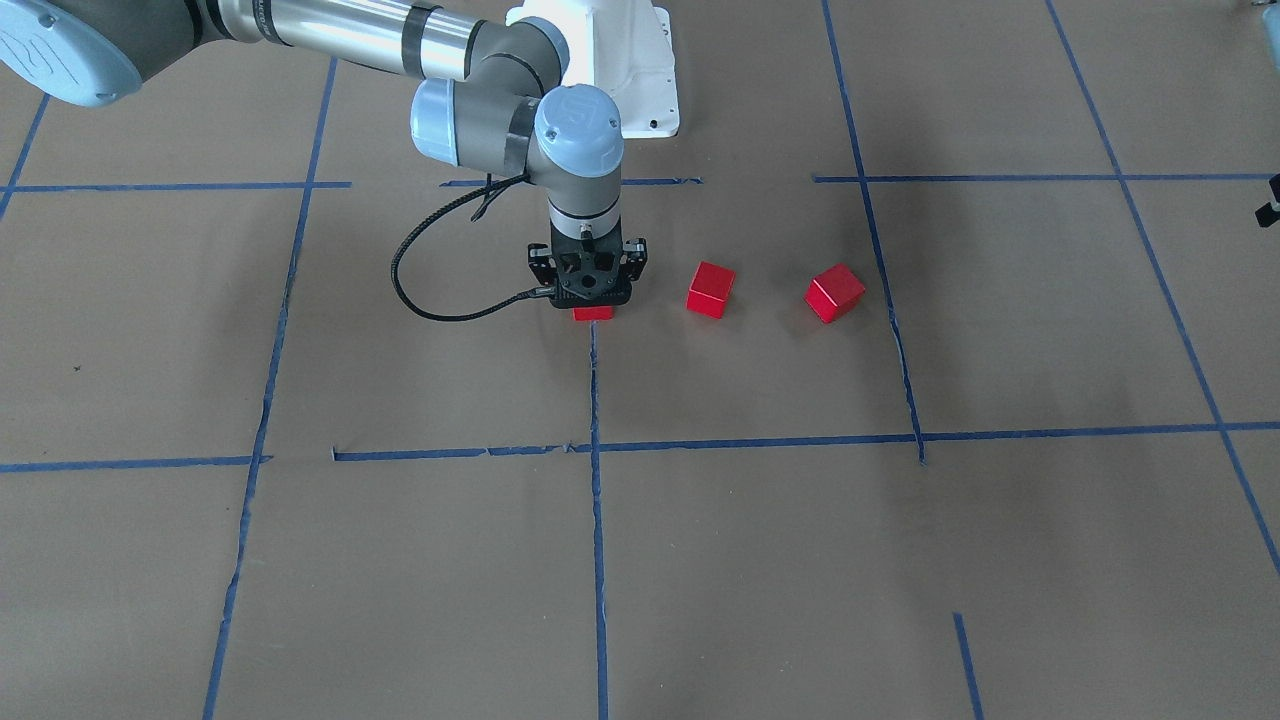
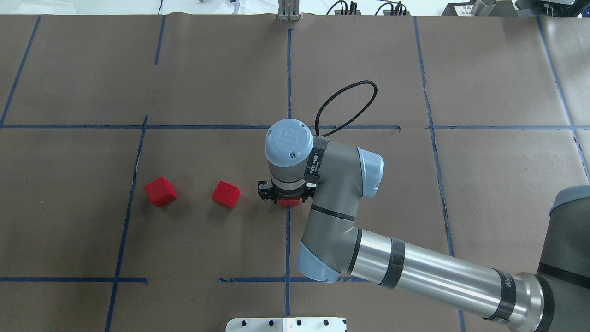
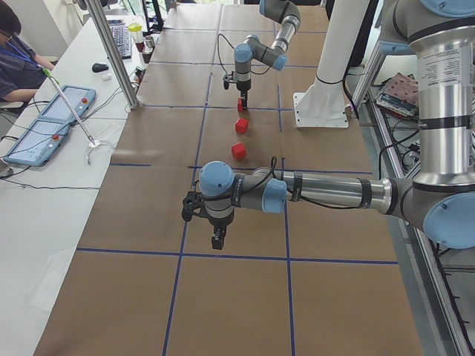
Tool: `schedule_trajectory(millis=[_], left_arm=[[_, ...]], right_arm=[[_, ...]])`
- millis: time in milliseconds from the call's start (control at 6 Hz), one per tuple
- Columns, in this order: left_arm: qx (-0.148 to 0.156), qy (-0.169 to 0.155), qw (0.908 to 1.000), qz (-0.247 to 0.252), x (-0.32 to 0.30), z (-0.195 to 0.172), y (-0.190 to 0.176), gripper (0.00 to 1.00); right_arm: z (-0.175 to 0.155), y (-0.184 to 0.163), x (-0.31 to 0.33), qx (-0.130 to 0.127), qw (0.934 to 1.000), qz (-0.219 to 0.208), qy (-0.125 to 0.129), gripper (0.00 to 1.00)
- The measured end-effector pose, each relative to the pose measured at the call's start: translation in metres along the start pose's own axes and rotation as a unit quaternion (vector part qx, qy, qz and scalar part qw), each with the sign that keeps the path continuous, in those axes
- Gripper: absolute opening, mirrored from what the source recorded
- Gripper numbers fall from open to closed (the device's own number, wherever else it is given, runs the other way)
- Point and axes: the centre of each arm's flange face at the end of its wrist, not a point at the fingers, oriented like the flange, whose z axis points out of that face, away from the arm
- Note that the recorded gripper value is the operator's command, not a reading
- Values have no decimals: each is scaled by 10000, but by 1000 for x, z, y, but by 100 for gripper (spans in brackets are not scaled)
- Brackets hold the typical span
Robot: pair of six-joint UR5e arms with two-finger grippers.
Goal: Form red blocks into L shape at center
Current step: 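Lower the red cube onto the center grid line and open the right gripper, then withdraw the right arm while the left arm swings in toward the cubes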
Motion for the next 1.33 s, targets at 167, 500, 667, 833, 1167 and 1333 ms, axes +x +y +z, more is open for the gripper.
schedule_trajectory(millis=[167,500,667,833,1167,1333], left_arm=[[-4,0,10000,0,0,0,0,100],[-35,4,10000,88,8,3,-2,100],[-115,20,9996,247,23,10,-5,100],[-151,36,9990,428,41,14,-16,100],[120,55,9966,807,79,-5,-60,100],[274,82,9949,968,97,-17,-79,100]], right_arm=[[-8,-2,-1,25,10000,1,-59,99],[-55,-32,11,134,9991,140,-368,99],[-82,-62,30,161,9984,211,-503,99],[-104,-95,59,165,9980,163,-585,99],[-131,-162,177,170,9983,-123,-548,99],[-140,-181,252,232,9979,-385,-457,99]])
